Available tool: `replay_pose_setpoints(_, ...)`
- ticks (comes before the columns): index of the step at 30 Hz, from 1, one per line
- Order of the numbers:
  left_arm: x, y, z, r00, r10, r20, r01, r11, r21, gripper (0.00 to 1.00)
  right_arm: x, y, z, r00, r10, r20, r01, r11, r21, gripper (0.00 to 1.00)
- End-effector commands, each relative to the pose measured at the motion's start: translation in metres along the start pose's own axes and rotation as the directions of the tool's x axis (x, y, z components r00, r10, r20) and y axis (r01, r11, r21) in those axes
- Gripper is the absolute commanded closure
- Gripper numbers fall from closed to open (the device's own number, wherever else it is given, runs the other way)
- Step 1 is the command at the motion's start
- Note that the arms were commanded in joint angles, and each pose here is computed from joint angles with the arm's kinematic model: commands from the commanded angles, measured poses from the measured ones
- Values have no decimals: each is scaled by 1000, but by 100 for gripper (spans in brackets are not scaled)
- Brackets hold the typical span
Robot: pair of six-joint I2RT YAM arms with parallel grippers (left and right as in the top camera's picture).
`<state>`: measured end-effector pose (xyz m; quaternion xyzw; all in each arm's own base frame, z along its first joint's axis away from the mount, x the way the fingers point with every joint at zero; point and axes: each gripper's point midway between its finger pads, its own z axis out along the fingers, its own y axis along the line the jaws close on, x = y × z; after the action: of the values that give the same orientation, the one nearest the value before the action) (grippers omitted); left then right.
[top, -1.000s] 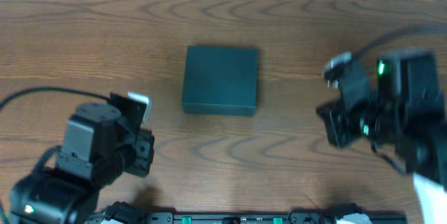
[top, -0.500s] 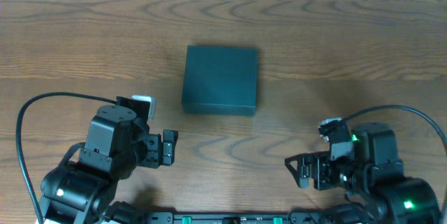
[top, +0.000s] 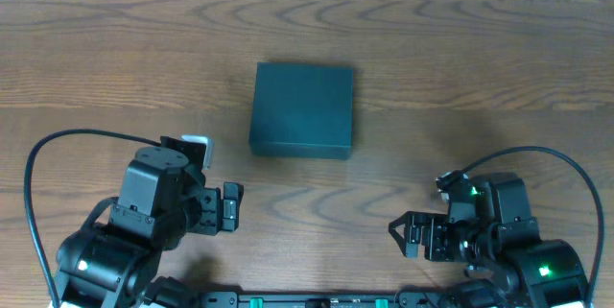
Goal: Pack container
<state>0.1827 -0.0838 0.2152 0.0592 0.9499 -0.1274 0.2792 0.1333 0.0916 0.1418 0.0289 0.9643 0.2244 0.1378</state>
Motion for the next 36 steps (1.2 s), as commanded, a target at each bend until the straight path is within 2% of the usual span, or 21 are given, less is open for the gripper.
replay_pose_setpoints(1, -7, 18, -10, 997, 40, 73, -34, 995, -90, 5, 2, 3, 0, 1000, 1, -4, -1, 1000, -11, 1)
replay_pose_setpoints(4, -27, 53, -22, 962, -11, 271, 73, 973, -219, 5, 2, 3, 0, 1000, 2, -4, -2, 1000, -11, 1)
replay_pose_setpoints(6, -28, 73, -23, 927, -53, 371, 156, 954, -254, 5, 2, 3, 0, 1000, 1, -4, -1, 1000, -11, 1)
replay_pose_setpoints(13, 5, 122, -3, 818, -141, 558, 347, 894, -283, 5, 2, 3, 0, 1000, 2, -4, -2, 1000, -11, 1)
replay_pose_setpoints(18, 26, 139, 17, 783, -154, 603, 395, 872, -290, 5, 2, 3, 0, 1000, 1, -4, -1, 1000, -11, 1)
replay_pose_setpoints(23, 43, 149, 42, 774, -152, 614, 406, 864, -298, 5, 2, 3, 0, 1000, 2, -4, -2, 1000, -11, 1)
replay_pose_setpoints(29, 46, 157, 66, 771, -149, 619, 406, 864, -298, 5, 2, 3, 0, 1000, 2, -4, -2, 1000, -11, 1)
replay_pose_setpoints(36, 45, 157, 67, 768, -147, 623, 404, 866, -294, 5, 2, 3, 0, 1000, 1, -4, -1, 1000, -11, 1)
